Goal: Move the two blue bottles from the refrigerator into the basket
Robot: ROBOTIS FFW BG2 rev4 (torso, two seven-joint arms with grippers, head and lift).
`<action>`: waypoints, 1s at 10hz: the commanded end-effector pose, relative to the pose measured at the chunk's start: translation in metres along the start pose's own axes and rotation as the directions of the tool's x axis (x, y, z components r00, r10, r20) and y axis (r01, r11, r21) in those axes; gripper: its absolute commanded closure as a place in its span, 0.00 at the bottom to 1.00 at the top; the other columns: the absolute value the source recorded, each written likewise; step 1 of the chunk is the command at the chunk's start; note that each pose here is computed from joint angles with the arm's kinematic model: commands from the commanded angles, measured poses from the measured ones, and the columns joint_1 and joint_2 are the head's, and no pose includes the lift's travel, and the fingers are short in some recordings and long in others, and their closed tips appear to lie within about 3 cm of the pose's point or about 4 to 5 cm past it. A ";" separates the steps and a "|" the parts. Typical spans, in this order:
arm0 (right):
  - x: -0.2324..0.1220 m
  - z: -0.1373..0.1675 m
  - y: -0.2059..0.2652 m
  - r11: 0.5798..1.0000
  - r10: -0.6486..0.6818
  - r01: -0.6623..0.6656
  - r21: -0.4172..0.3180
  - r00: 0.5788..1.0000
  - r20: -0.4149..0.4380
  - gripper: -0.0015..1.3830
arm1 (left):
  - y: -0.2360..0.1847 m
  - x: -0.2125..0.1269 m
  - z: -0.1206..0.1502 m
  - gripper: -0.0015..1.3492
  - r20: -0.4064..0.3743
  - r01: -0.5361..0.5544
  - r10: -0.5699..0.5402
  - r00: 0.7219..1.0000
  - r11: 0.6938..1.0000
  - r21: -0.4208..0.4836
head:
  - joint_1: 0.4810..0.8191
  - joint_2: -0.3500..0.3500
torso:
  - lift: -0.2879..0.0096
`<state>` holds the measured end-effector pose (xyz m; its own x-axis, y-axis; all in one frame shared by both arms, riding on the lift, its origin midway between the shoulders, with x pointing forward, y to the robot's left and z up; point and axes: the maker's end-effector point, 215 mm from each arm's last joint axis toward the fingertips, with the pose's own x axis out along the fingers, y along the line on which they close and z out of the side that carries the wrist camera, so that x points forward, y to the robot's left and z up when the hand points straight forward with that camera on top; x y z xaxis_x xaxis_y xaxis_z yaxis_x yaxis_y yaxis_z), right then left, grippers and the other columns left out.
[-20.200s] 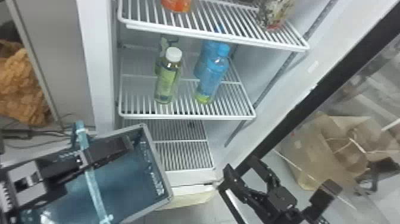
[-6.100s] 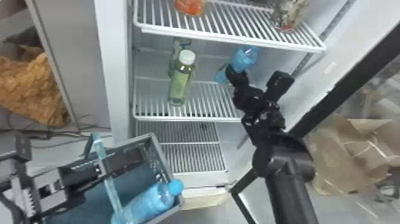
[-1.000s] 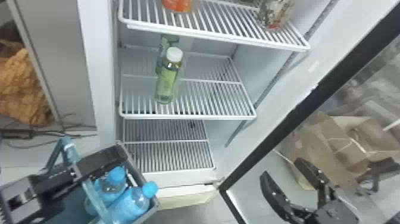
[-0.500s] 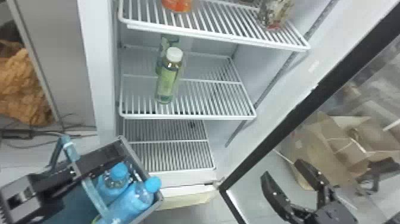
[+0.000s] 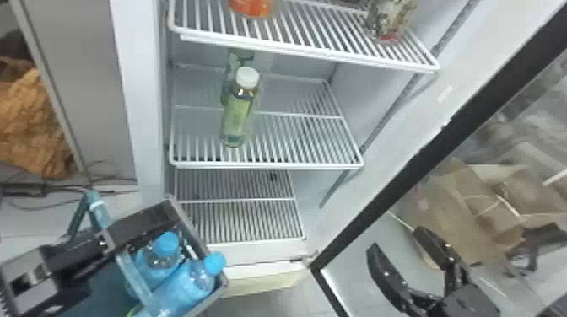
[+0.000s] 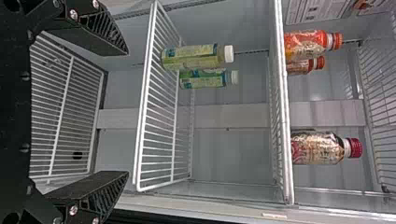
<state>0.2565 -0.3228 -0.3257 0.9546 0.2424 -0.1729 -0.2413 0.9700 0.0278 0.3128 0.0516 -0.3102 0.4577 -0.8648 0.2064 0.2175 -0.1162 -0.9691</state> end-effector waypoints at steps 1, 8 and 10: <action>0.002 -0.002 0.000 1.000 0.001 -0.001 0.005 1.000 0.003 0.11 | -0.001 0.000 0.000 0.88 0.000 0.003 -0.003 1.000 1.000 0.001 | 0.63 0.00 | 0.24; 0.009 -0.007 0.007 0.999 0.019 -0.019 0.035 1.000 0.010 0.11 | -0.001 0.000 0.001 0.88 -0.006 0.000 0.000 1.000 1.000 0.004 | 0.63 0.00 | 0.24; 0.013 -0.010 0.010 0.998 0.027 -0.028 0.054 1.000 0.015 0.11 | -0.001 -0.001 0.003 0.88 -0.005 -0.001 0.001 1.000 1.000 0.010 | 0.63 0.00 | 0.24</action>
<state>0.2639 -0.3109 -0.3365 0.9506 0.2666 -0.1589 -0.2570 0.9632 0.0787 0.3139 0.0531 -0.3092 0.4537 -0.8673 0.2049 0.2236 -0.1118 -0.9683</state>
